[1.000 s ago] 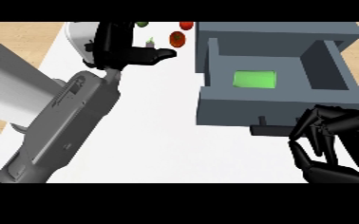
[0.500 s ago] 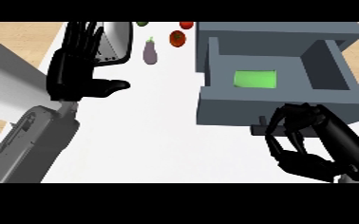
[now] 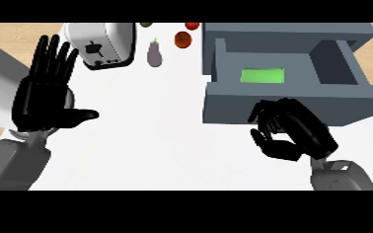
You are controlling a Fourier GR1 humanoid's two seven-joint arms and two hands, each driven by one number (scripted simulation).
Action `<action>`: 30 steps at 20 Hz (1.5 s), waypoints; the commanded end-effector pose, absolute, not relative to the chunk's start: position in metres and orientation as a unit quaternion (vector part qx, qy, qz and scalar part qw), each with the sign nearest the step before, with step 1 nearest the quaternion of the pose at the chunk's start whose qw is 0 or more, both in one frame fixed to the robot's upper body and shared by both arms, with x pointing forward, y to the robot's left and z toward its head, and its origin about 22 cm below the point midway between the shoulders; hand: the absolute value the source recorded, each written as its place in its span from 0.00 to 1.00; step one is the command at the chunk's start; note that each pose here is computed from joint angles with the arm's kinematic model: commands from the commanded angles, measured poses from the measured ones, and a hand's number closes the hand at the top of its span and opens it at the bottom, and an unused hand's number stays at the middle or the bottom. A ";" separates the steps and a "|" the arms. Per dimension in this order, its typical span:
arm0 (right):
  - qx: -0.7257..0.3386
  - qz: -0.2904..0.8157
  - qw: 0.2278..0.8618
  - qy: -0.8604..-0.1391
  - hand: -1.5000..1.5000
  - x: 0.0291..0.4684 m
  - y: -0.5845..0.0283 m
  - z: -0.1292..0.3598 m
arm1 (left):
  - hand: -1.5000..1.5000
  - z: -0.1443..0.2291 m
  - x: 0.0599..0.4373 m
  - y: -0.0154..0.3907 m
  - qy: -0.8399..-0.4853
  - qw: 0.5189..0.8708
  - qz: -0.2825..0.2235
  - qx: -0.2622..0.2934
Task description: Pick up the cup, place it into the drawer and close the drawer
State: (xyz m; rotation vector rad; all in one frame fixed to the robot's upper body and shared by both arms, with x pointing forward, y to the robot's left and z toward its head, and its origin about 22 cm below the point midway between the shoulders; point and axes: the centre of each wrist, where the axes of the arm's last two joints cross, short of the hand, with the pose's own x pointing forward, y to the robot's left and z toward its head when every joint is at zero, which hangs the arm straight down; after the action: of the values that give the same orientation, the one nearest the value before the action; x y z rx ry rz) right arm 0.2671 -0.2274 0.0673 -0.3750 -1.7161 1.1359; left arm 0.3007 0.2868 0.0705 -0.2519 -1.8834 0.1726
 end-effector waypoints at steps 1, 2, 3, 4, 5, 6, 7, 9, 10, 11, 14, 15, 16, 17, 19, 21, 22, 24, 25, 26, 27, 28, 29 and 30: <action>-0.167 0.491 0.499 -0.694 0.00 0.294 -0.198 0.039 | 0.00 0.060 0.296 0.303 -0.805 0.580 0.079 -0.098; -0.179 0.505 0.506 -0.676 0.00 0.286 -0.225 0.018 | 0.00 0.063 0.285 0.309 -0.800 0.584 0.084 -0.112; -0.174 0.495 0.512 -0.680 0.00 0.290 -0.224 0.025 | 0.00 0.061 0.264 0.326 -0.803 0.581 0.076 -0.112; -0.192 0.505 0.507 -0.672 0.00 0.305 -0.214 0.024 | 0.00 0.073 0.275 0.326 -0.801 0.583 0.081 -0.112; -0.189 0.523 0.505 -0.660 0.00 0.307 -0.221 0.024 | 0.00 0.066 0.282 0.326 -0.803 0.582 0.077 -0.102; -0.190 0.523 0.503 -0.661 0.00 0.316 -0.220 0.021 | 0.00 0.059 0.275 0.339 -0.801 0.582 0.082 -0.108; -0.185 0.532 0.509 -0.651 0.00 0.316 -0.217 0.008 | 0.00 0.071 0.264 0.330 -0.807 0.576 0.075 -0.102; -0.185 0.542 0.510 -0.642 0.00 0.331 -0.214 -0.009 | 0.00 0.055 0.295 0.329 -0.805 0.576 0.087 -0.113; -0.189 0.536 0.521 -0.637 0.00 0.335 -0.201 -0.015 | 0.00 0.062 0.264 0.345 -0.804 0.578 0.078 -0.117; -0.186 0.534 0.514 -0.645 0.00 0.335 -0.203 -0.028 | 0.00 0.060 0.273 0.335 -0.806 0.576 0.087 -0.106; -0.179 0.524 0.527 -0.644 0.00 0.358 -0.225 -0.014 | 0.00 0.044 0.256 0.332 -0.805 0.575 0.079 -0.123; -0.183 0.527 0.531 -0.638 0.00 0.363 -0.209 -0.017 | 0.00 0.048 0.278 0.349 -0.803 0.579 0.085 -0.111; -0.179 0.514 0.537 -0.645 0.00 0.364 -0.200 -0.020 | 0.00 0.067 0.250 0.346 -0.799 0.583 0.079 -0.121; -0.171 0.525 0.533 -0.641 0.00 0.364 -0.208 -0.026 | 0.00 0.067 0.264 0.348 -0.806 0.576 0.080 -0.111; -0.160 0.500 0.545 -0.653 0.00 0.382 -0.237 -0.016 | 0.00 0.036 0.251 0.342 -0.801 0.580 0.083 -0.121; -0.154 0.514 0.547 -0.642 0.00 0.397 -0.229 -0.006 | 0.00 0.051 0.262 0.334 -0.804 0.575 0.082 -0.125; -0.153 0.500 0.554 -0.648 0.00 0.407 -0.241 0.005 | 0.00 0.055 0.268 0.334 -0.803 0.577 0.078 -0.129; -0.157 0.499 0.555 -0.646 0.00 0.408 -0.254 0.000 | 0.00 0.044 0.256 0.343 -0.805 0.574 0.080 -0.127; -0.158 0.502 0.557 -0.643 0.00 0.415 -0.266 0.015 | 0.00 0.046 0.254 0.342 -0.804 0.573 0.090 -0.132; -0.154 0.506 0.559 -0.638 0.00 0.419 -0.272 0.023 | 0.00 0.058 0.261 0.343 -0.801 0.578 0.083 -0.130; -0.166 0.504 0.559 -0.638 0.00 0.420 -0.251 0.015 | 0.00 0.053 0.274 0.334 -0.809 0.568 0.072 -0.133; -0.164 0.512 0.562 -0.628 0.00 0.419 -0.264 0.015 | 0.00 0.050 0.265 0.349 -0.807 0.571 0.084 -0.122; -0.167 0.504 0.564 -0.632 0.00 0.422 -0.275 0.024 | 0.00 0.046 0.262 0.329 -0.801 0.576 0.071 -0.144; -0.167 0.505 0.562 -0.633 0.00 0.426 -0.258 0.025 | 0.00 0.043 0.261 0.333 -0.796 0.583 0.064 -0.149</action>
State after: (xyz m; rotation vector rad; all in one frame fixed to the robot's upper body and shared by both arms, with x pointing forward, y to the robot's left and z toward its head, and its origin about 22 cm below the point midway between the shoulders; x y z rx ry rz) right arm 0.4154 -0.2553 0.0156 -0.3187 -1.5741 1.2316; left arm 0.2620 0.3379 0.0482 -0.3144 -1.8803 0.1774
